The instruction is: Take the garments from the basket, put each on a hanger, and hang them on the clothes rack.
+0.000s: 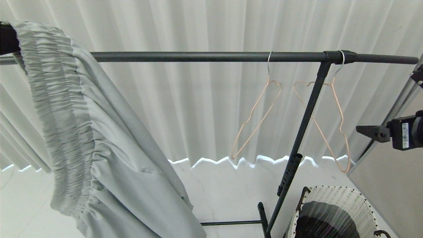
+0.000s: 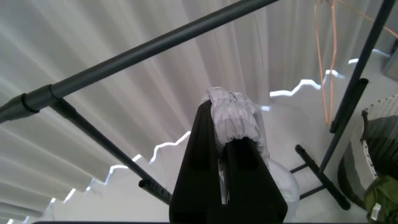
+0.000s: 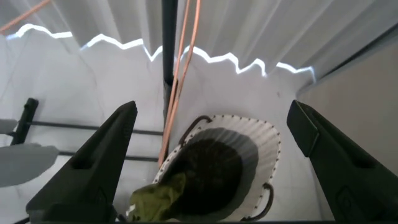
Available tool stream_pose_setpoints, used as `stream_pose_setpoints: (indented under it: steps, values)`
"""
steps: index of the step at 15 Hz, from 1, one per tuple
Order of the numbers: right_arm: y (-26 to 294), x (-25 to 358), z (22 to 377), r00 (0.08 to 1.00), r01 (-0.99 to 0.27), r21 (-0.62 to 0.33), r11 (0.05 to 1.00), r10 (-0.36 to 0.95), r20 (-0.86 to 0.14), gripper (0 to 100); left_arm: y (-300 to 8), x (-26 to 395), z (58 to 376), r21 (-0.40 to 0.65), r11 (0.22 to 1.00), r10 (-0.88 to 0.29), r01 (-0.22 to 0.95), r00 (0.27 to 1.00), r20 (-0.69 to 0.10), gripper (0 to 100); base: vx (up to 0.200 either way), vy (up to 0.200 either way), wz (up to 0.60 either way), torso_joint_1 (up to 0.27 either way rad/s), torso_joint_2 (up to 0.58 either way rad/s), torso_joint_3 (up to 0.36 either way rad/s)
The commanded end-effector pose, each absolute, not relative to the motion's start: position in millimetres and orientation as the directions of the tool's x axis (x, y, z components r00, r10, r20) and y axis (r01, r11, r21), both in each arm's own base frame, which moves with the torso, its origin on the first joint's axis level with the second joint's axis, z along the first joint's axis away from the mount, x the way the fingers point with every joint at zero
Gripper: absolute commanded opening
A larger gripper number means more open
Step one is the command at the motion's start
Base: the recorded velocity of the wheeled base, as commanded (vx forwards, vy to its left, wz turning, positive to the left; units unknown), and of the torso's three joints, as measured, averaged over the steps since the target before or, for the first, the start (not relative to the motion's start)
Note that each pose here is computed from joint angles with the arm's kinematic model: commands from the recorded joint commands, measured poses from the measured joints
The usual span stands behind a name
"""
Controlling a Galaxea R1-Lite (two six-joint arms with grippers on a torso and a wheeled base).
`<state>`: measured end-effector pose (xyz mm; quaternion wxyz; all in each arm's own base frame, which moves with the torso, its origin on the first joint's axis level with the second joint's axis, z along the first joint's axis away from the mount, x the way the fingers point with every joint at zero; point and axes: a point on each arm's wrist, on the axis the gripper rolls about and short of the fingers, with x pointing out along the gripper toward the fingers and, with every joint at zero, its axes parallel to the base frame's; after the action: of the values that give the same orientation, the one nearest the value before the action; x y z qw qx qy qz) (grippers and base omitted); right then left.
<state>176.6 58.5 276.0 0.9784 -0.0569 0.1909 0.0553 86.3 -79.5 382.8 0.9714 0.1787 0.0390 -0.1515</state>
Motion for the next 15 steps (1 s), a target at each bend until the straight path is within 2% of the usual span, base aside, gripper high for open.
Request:
stream_pose_setpoints:
  steps: [1, 6, 8, 15]
  values:
    - [66, 206, 263, 0.898, -0.109, -0.076, 0.991, 0.066, -0.434, 100, -75, 83, 383, 0.332, 0.893, -0.281, 0.305, 0.952, -0.121, 0, 0.0, 0.0, 0.0, 0.0, 0.0, 0.0]
    - [82, 259, 252, 0.876, -0.06, -0.025, 0.998, 0.04, -0.481, 100, -75, 83, 382, 0.334, 0.891, -0.28, 0.306, 0.952, -0.125, 0, 0.0, 0.0, 0.0, 0.0, 0.0, 0.0]
    - [87, 282, 241, 0.863, 0.011, -0.041, 0.999, -0.031, -0.505, 100, -76, 83, 382, 0.333, 0.892, -0.28, 0.307, 0.952, -0.126, 0, 0.0, 0.0, 0.0, 0.0, 0.0, 0.0]
    - [93, 299, 229, 0.846, 0.053, -0.016, 0.998, -0.053, -0.53, 100, -78, 85, 375, 0.346, 0.884, -0.279, 0.315, 0.948, -0.151, 0, 0.0, 0.0, 0.0, 0.0, 0.0, 0.0]
